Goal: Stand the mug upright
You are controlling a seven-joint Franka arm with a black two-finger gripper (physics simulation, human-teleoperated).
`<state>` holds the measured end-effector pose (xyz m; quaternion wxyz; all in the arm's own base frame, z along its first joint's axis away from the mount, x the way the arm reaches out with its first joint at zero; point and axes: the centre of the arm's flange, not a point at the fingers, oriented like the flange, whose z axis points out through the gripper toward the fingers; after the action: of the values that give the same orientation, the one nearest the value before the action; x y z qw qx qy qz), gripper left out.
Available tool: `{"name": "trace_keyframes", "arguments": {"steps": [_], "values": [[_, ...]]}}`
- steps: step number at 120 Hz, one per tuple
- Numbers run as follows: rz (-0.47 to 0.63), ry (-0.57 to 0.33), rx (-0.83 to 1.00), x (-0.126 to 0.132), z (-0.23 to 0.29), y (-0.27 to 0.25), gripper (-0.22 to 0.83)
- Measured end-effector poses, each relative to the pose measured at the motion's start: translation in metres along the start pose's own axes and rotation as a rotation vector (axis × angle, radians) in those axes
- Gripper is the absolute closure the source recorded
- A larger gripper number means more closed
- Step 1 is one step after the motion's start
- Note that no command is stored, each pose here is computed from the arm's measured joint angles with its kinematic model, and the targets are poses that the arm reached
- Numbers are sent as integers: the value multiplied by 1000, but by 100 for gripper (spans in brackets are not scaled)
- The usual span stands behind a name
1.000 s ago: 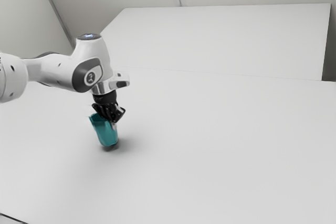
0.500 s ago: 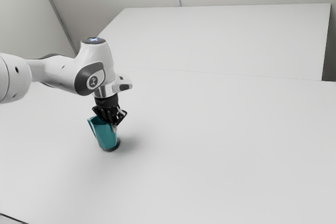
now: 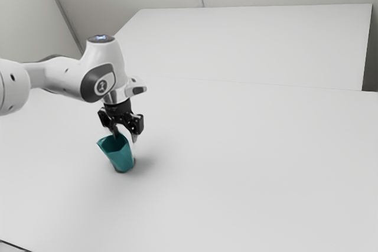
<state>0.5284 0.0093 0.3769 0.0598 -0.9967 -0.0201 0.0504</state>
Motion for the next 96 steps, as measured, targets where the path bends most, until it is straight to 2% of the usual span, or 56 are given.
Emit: {"name": "trace_keyframes", "arguments": {"steps": [20,39,77,96], "values": [[-53,53,-35,4,-37,-2,17],[-84,124,-105,31,-110,-5,8],[-4,243,-108,37,-208,-44,2],[35,254,-99,35,-225,-62,1]]}}
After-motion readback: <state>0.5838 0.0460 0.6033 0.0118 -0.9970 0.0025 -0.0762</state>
